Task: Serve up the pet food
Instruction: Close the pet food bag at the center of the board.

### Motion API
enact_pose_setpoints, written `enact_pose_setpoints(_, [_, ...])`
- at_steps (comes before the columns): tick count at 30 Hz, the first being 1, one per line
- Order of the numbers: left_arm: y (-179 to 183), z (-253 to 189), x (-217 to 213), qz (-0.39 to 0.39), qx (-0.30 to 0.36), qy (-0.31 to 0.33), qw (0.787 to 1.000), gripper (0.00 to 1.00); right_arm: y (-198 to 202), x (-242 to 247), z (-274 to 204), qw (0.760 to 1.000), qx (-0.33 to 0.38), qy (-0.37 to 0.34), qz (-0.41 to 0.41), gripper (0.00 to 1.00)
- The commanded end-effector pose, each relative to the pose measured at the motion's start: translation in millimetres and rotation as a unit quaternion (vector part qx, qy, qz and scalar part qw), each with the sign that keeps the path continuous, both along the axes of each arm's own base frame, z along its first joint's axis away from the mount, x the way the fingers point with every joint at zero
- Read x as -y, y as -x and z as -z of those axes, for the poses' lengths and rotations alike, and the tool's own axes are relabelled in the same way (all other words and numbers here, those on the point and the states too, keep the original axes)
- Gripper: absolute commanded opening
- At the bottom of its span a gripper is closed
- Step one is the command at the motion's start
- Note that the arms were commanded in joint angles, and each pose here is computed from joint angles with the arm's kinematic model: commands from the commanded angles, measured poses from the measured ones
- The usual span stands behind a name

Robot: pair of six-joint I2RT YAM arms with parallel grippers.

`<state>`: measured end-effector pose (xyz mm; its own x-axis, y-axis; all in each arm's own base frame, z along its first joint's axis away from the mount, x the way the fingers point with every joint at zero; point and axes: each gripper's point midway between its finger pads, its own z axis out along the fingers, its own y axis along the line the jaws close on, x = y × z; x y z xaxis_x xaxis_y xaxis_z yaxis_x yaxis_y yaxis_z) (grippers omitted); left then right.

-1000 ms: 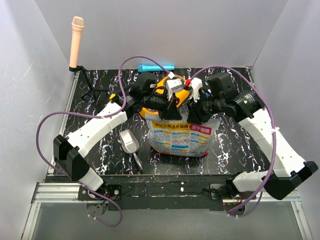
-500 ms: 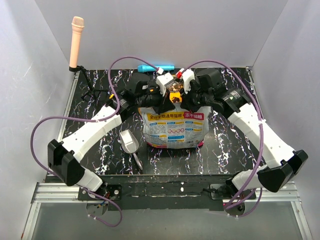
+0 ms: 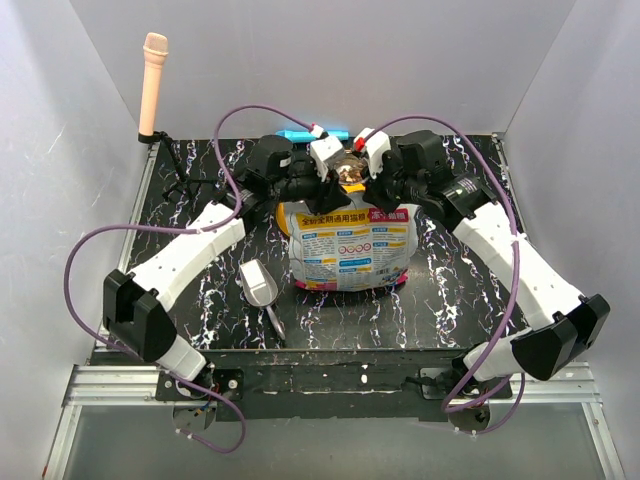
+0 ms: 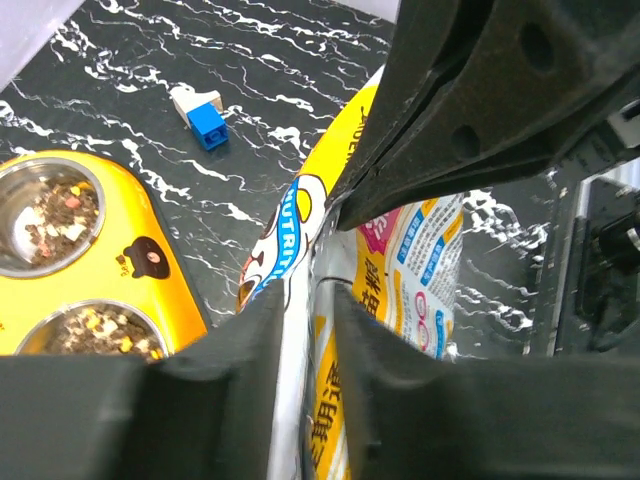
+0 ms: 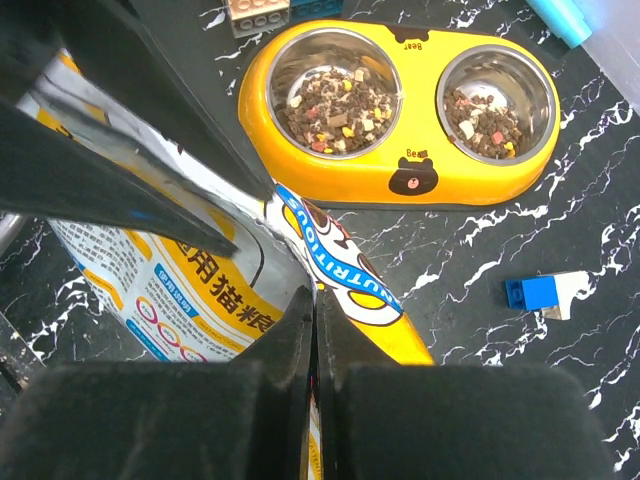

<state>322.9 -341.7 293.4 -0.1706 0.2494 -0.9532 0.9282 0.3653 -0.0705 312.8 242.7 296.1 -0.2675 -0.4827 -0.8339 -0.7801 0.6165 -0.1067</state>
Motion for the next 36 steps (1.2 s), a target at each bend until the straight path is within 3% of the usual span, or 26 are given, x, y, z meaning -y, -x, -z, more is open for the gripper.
enact_pose_setpoints(1, [21, -47, -24, 0.014, 0.04, 0.029, 0.999, 0.35, -17, 18, -34, 0.997, 0.077, -0.009, 0.021, 0.01])
enact_pose_setpoints(3, [22, -42, -28, 0.015, 0.032, 0.024, 0.999, 0.4, -15, 15, -37, 0.997, 0.078, -0.014, 0.011, 0.01])
enact_pose_setpoints(19, [10, -3, -28, 0.027, -0.006, 0.002, 1.0, 0.41, -2, 8, -42, 0.998, 0.061, -0.029, -0.017, 0.01])
enact_pose_setpoints(21, [7, 0, -29, 0.032, -0.011, -0.003, 0.999, 0.27, 3, 7, -39, 0.998, 0.055, -0.03, -0.025, 0.01])
enact_pose_setpoints(22, [4, 1, -29, 0.032, -0.018, -0.005, 0.999, 0.09, 5, 6, -38, 0.998, 0.051, -0.033, -0.032, 0.01])
enact_pose_setpoints(23, [3, -2, -29, 0.033, -0.02, -0.005, 0.999, 0.0, 9, 3, -36, 0.998, 0.043, -0.035, -0.042, 0.01])
enact_pose_setpoints(26, [10, -17, -28, 0.048, -0.011, 0.013, 0.999, 0.0, 26, -8, -35, 0.995, 0.004, -0.053, -0.084, 0.01])
enact_pose_setpoints(30, [20, -33, -28, 0.06, -0.002, 0.033, 0.998, 0.0, 43, -23, -35, 0.987, -0.051, -0.076, -0.129, 0.23])
enact_pose_setpoints(31, [21, -38, -28, 0.059, 0.001, 0.037, 0.998, 0.0, 45, -25, -32, 0.986, -0.064, -0.074, -0.134, 0.34])
enact_pose_setpoints(32, [21, -41, -28, 0.059, 0.005, 0.039, 0.997, 0.0, 44, -27, -32, 0.985, -0.07, -0.075, -0.138, 0.39])
enact_pose_setpoints(36, [23, -46, -30, 0.058, 0.01, 0.04, 0.997, 0.0, 42, -40, -34, 0.979, -0.089, -0.087, -0.159, 0.38])
